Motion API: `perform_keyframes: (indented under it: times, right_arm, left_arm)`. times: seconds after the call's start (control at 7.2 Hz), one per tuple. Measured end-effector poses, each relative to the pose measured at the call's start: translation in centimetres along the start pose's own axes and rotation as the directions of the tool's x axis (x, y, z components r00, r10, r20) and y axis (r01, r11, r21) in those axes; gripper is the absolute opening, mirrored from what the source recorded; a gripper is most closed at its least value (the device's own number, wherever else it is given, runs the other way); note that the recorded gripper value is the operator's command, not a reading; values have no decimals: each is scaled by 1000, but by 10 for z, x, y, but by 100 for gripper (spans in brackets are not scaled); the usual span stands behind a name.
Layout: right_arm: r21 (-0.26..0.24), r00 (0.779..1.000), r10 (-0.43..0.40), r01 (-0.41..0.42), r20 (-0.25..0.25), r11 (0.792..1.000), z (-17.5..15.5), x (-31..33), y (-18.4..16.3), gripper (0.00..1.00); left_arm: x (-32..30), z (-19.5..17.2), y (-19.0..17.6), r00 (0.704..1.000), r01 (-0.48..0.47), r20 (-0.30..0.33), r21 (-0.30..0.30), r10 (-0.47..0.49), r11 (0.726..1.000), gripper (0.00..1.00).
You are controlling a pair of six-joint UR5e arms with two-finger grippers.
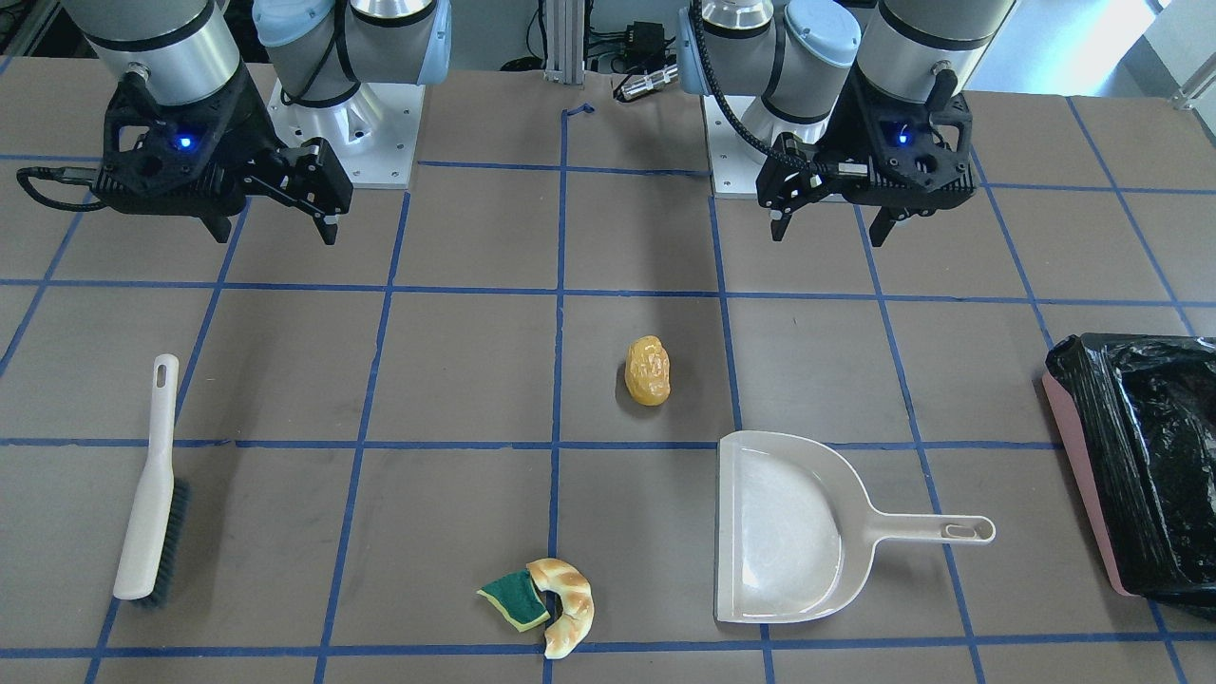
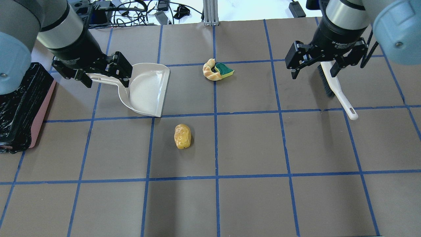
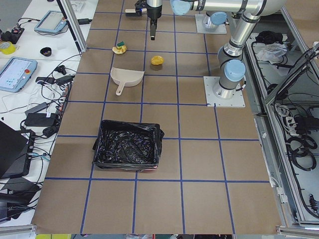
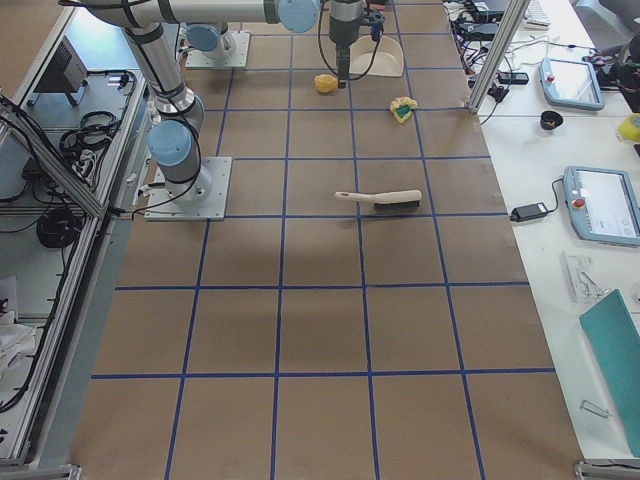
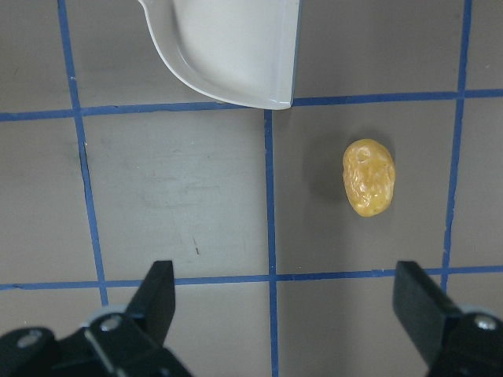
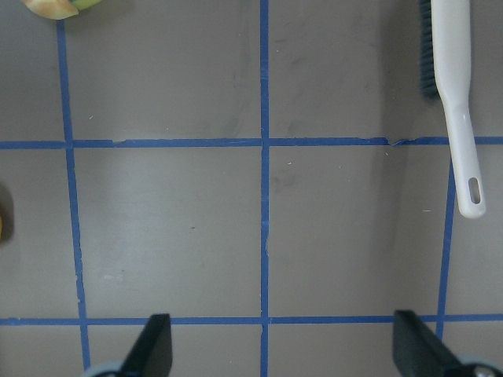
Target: Sweep and dump trash into bin
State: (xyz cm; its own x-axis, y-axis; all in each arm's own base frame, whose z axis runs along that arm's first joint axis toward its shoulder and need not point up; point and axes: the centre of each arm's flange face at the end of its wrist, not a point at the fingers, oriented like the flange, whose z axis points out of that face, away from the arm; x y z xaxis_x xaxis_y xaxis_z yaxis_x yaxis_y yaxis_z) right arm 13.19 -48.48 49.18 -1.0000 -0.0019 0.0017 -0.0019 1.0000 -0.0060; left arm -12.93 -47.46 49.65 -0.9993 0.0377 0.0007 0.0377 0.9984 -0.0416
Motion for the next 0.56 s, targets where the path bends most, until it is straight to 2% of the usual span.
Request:
perform_keyframes:
  times: [0.56]
  right_arm:
    - [-3,1000,-3,3,6,1000,2,-1,0,100]
  left_arm:
    - [0,1,-1,1000,0,1,0,0,1000,100]
